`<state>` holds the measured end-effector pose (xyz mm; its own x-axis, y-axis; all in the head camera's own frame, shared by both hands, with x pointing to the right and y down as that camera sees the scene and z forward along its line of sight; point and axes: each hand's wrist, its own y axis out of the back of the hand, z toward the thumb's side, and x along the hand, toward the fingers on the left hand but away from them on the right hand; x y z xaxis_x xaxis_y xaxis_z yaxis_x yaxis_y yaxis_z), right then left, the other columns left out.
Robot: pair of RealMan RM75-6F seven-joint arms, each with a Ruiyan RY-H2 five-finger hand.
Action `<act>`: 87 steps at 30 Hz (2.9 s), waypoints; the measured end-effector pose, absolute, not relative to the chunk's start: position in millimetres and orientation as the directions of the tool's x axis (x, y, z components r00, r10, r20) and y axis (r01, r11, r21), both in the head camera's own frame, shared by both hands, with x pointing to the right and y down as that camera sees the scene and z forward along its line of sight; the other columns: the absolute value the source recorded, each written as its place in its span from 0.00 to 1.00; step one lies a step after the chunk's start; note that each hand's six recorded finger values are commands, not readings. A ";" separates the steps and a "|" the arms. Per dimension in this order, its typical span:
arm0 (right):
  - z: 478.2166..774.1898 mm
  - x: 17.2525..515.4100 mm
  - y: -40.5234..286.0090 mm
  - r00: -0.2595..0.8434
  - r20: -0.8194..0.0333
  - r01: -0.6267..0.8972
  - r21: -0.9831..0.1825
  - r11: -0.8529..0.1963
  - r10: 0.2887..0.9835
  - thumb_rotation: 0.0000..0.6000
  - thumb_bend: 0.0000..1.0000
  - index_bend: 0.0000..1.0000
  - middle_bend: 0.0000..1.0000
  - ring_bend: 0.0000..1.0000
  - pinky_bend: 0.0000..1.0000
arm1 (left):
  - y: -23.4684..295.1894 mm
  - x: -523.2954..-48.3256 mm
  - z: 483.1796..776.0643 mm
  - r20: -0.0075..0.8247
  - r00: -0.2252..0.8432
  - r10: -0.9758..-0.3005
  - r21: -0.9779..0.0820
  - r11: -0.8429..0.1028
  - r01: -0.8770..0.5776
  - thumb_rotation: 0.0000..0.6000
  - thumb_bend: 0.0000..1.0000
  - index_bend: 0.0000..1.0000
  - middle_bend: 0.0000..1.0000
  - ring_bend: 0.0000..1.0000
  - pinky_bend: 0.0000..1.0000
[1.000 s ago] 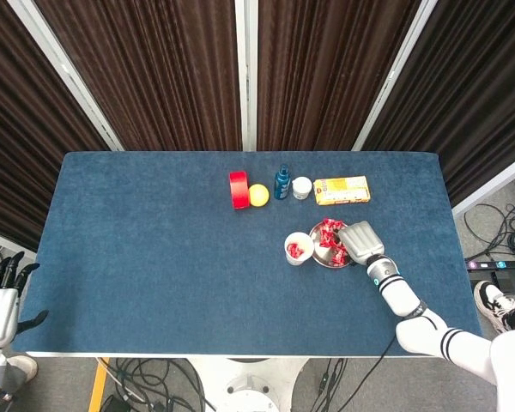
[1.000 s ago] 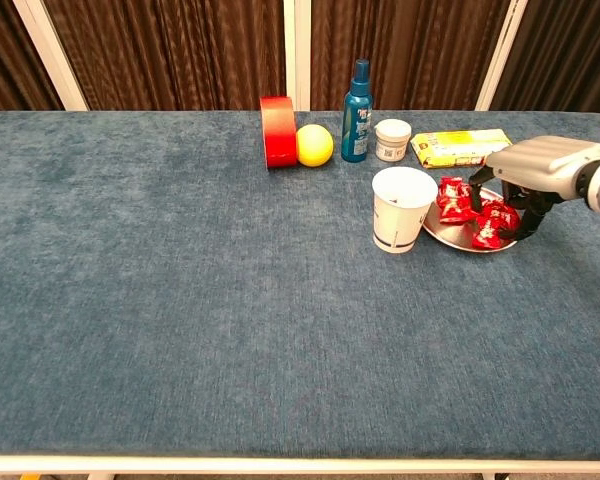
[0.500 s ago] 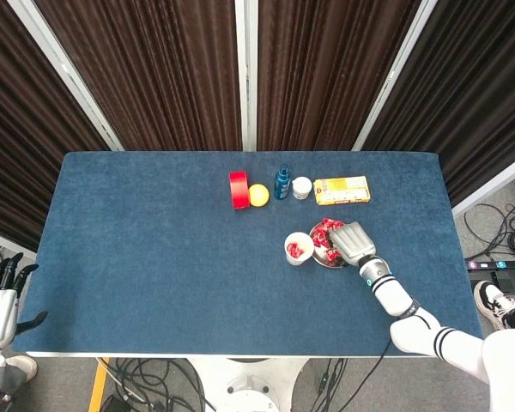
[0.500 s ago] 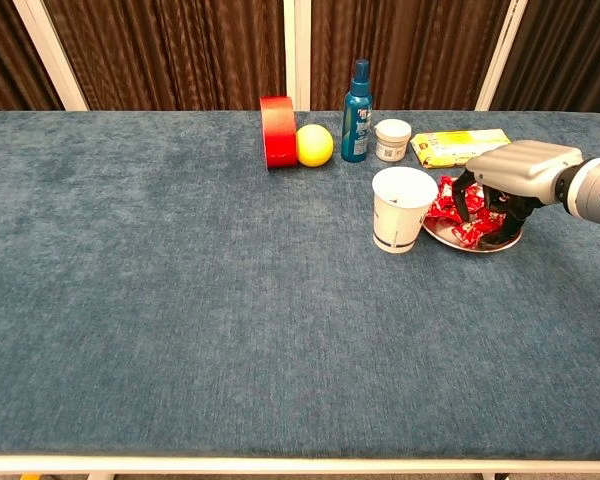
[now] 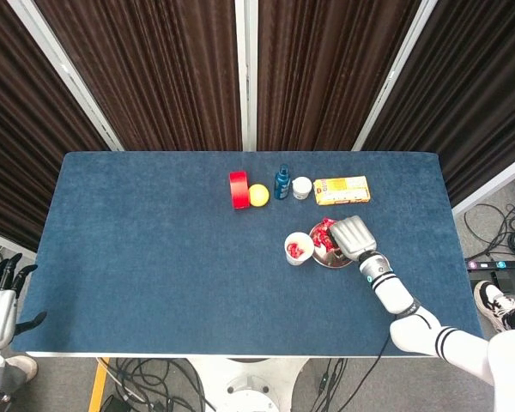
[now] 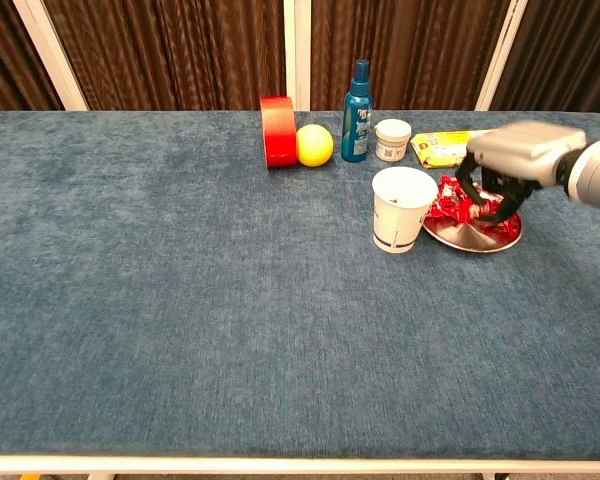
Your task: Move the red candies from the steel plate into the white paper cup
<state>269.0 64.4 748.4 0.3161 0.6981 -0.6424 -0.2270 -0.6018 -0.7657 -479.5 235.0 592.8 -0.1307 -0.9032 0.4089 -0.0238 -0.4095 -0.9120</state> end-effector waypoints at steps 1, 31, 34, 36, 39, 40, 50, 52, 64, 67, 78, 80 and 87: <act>740.9 266.4 61.0 0.327 -0.626 -0.210 -0.779 -0.591 0.708 1.00 0.30 0.67 0.98 0.96 1.00 | 234.7 -479.3 592.6 0.408 -0.130 -0.904 -0.913 -0.408 -0.023 1.00 0.00 0.26 0.15 0.09 0.13; 698.8 196.3 51.2 0.469 -0.559 -0.122 -0.808 -0.577 0.684 1.00 0.22 0.33 0.98 0.95 1.00 | 234.3 -481.3 596.4 0.410 -0.136 -0.902 -0.912 -0.410 -0.030 1.00 0.00 0.26 0.15 0.09 0.13; 699.2 196.3 51.1 0.468 -0.563 -0.122 -0.804 -0.582 0.681 1.00 0.18 0.31 0.98 0.95 1.00 | 233.6 -480.8 596.2 0.408 -0.133 -0.903 -0.912 -0.408 -0.030 1.00 0.00 0.26 0.15 0.09 0.13; 700.3 195.1 51.7 0.470 -0.567 -0.124 -0.802 -0.585 0.677 1.00 0.16 0.31 0.98 0.95 1.00 | 233.2 -480.9 595.6 0.406 -0.132 -0.904 -0.914 -0.406 -0.029 1.00 0.00 0.26 0.15 0.09 0.13; 703.0 191.9 53.2 0.473 -0.572 -0.126 -0.797 -0.591 0.670 1.00 0.12 0.30 0.98 0.95 1.00 | 234.1 -481.3 595.0 0.405 -0.135 -0.904 -0.914 -0.405 -0.030 1.00 0.00 0.26 0.15 0.09 0.13; 703.9 190.2 53.7 0.474 -0.574 -0.125 -0.794 -0.595 0.667 1.00 0.12 0.30 0.98 0.95 1.00 | 234.5 -481.4 594.9 0.405 -0.136 -0.904 -0.914 -0.405 -0.031 1.00 0.00 0.26 0.15 0.09 0.13; 703.9 190.2 54.8 0.473 -0.584 -0.128 -0.787 -0.604 0.660 1.00 0.12 0.23 0.98 0.95 1.00 | 235.2 -482.2 595.2 0.404 -0.138 -0.904 -0.915 -0.403 -0.032 1.00 0.00 0.26 0.15 0.09 0.13; 703.1 190.6 54.5 0.473 -0.581 -0.126 -0.788 -0.602 0.662 1.00 0.12 0.23 0.98 0.95 1.00 | 235.2 -482.3 595.1 0.403 -0.138 -0.905 -0.915 -0.403 -0.032 1.00 0.00 0.26 0.15 0.09 0.13; 696.4 236.7 32.1 0.362 -0.574 -0.114 -0.809 -0.576 0.735 1.00 0.12 0.36 0.98 0.95 1.00 | 235.0 -481.1 595.8 0.402 -0.134 -0.906 -0.915 -0.401 -0.034 1.00 0.00 0.26 0.15 0.09 0.13; 710.6 249.2 33.7 0.325 -0.609 -0.157 -0.789 -0.594 0.724 1.00 0.12 0.39 0.98 0.95 1.00 | 235.3 -480.5 596.3 0.405 -0.133 -0.904 -0.914 -0.405 -0.033 1.00 0.00 0.26 0.15 0.09 0.13; 763.9 247.2 47.6 0.285 -0.683 -0.253 -0.730 -0.635 0.672 1.00 0.21 0.40 0.98 0.95 1.00 | 236.9 -481.7 594.4 0.408 -0.145 -0.901 -0.912 -0.409 -0.028 1.00 0.00 0.26 0.15 0.09 0.13; 769.3 244.3 48.5 0.285 -0.688 -0.258 -0.726 -0.638 0.667 1.00 0.21 0.40 0.98 0.95 1.00 | 236.9 -481.7 594.6 0.409 -0.145 -0.901 -0.912 -0.410 -0.028 1.00 0.00 0.26 0.15 0.09 0.13; 779.3 238.5 49.2 0.284 -0.697 -0.266 -0.717 -0.644 0.658 1.00 0.21 0.41 0.98 0.95 1.00 | 237.4 -483.1 595.5 0.411 -0.148 -0.899 -0.911 -0.412 -0.029 1.00 0.00 0.26 0.15 0.09 0.13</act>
<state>238.5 49.2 779.3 0.2844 0.6584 -0.6969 -0.2658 -0.6443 -0.7171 -483.1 237.4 595.5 -0.1479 -0.8993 0.4115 -0.0287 -0.4120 -0.9107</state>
